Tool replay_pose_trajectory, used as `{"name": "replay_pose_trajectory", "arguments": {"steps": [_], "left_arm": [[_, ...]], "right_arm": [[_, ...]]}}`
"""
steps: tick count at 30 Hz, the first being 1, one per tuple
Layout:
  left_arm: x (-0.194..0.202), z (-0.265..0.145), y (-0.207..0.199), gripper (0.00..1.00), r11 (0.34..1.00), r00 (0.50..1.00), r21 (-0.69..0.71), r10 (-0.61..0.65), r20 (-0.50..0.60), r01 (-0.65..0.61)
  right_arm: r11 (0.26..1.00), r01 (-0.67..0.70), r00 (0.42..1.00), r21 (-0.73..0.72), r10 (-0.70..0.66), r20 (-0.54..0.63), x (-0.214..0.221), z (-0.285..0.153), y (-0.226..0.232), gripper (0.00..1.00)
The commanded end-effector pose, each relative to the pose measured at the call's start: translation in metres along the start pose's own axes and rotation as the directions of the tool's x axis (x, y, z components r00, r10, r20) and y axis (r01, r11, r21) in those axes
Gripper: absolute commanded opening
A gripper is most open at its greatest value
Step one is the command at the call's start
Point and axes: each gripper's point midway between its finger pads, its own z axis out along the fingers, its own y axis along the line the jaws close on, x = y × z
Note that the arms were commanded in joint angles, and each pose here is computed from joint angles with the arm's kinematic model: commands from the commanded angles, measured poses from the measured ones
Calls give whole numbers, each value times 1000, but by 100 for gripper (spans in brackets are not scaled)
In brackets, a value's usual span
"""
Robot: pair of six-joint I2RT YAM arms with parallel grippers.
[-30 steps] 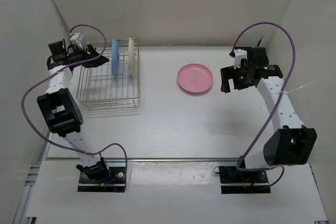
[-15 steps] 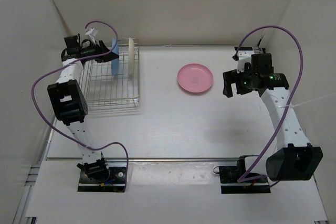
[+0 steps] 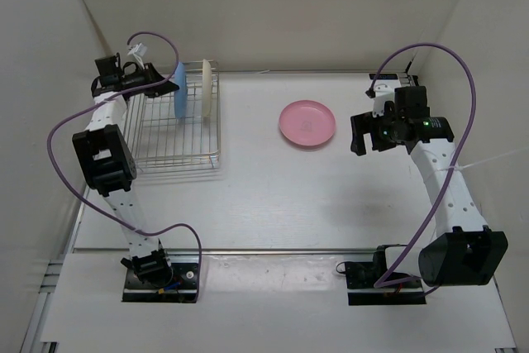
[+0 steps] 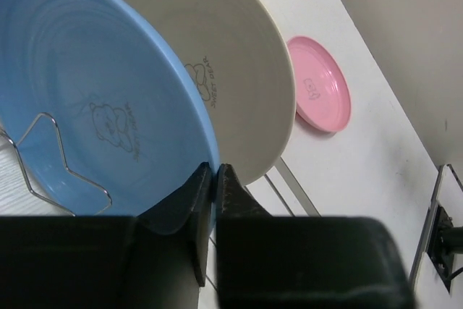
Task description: Unload the plates from the dish rack
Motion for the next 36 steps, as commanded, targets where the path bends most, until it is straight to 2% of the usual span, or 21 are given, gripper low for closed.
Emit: {"name": "replay_pose_trajectory", "arguments": {"steps": [1,2,12,15,19,22,23,25,28,29,30,31,32,33,34,35,36], "left_arm": [[-23,-14,-14,14,998,998,16,55,39,-56],[-23,-14,-14,11,998,998,16,55,39,-56],[-33,-18,-30,11,998,998,51,38,54,-41],[-51,-31,-58,11,994,993,59,90,74,-94],[-81,-56,-95,11,974,972,40,217,91,-222],[-98,-78,-127,11,967,965,39,249,87,-253],[-108,-91,-146,11,949,946,41,307,105,-313],[-103,-104,-168,11,948,948,63,304,95,-311],[-96,-120,-221,11,881,882,64,464,81,-469],[-78,-122,-227,11,888,889,24,459,10,-459],[-53,-113,-253,11,813,813,60,581,-34,-579],[-37,-107,-258,11,789,785,49,614,-80,-612],[-24,-104,-245,11,752,747,-45,642,-175,-657],[16,-91,-269,11,709,685,40,693,-226,-704],[31,-91,-260,11,670,638,-8,702,-317,-742],[46,-87,-264,11,635,591,8,722,-360,-772],[72,-79,-291,11,586,515,97,769,-379,-804]], "right_arm": [[1000,-9,1000,11,9,26,-3,-1,-1,100],[1000,-9,1000,11,9,26,-3,-1,-1,100],[1000,-7,999,24,7,32,-2,-4,-2,100],[1000,-5,999,25,4,41,-4,-4,-3,100],[1000,-5,999,17,4,44,-7,-3,-2,100],[1000,-2,999,19,1,55,-11,-5,-2,100],[1000,0,998,21,-1,63,-14,-7,-2,100],[1000,-2,999,19,1,55,-12,-8,-2,100],[999,-9,998,32,6,67,-18,-13,-3,100],[1000,-12,995,28,9,99,-29,-19,-2,100],[1000,-11,995,19,9,98,-31,-24,1,100],[1000,-16,993,10,15,113,-36,-29,3,100],[1000,-2,987,-11,3,159,-52,-41,8,100],[1000,-2,988,-23,5,154,-54,-44,10,100],[1000,4,985,-30,1,171,-60,-51,13,100],[1000,13,980,-24,-8,201,-73,-60,12,100],[999,16,979,-33,-9,204,-77,-62,14,100]]}}
